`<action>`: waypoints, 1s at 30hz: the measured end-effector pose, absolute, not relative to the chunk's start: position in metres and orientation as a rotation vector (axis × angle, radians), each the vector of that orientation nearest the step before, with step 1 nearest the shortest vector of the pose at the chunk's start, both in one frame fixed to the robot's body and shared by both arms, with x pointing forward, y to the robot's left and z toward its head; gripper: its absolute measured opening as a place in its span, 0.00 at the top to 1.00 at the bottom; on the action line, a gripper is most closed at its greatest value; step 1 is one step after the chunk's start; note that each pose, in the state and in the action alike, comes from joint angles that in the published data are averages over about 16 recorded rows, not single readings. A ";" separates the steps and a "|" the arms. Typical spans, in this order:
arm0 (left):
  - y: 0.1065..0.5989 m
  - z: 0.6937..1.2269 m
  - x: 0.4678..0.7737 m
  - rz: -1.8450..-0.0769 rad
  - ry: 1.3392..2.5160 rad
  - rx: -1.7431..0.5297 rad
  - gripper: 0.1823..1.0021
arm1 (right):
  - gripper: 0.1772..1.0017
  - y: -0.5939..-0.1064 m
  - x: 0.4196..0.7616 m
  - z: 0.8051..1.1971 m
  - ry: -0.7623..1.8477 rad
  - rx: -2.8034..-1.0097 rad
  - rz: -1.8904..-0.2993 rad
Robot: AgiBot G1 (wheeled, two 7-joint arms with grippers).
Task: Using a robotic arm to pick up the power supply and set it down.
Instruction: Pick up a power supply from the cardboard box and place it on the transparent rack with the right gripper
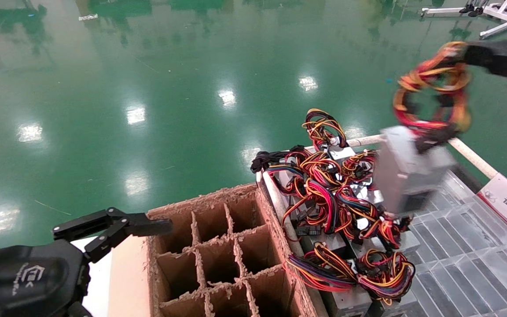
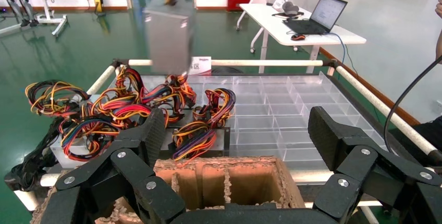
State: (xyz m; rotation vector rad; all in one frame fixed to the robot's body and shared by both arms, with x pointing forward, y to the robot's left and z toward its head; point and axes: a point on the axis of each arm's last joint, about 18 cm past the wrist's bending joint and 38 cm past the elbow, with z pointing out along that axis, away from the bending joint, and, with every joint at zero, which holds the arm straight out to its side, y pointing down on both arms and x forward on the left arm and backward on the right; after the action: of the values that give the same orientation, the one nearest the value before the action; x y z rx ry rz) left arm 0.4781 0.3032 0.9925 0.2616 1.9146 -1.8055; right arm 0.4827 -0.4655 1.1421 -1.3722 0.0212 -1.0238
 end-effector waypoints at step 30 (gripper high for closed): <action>0.303 0.993 0.478 -1.806 1.915 0.262 0.00 | 0.98 -0.547 0.444 1.042 0.346 -1.394 -1.013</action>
State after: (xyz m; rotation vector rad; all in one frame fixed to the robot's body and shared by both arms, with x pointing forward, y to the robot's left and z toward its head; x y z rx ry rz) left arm 0.4781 0.3032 0.9925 0.2616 1.9146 -1.8055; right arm 0.4444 -0.5468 1.0422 -1.3939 0.3461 -1.0126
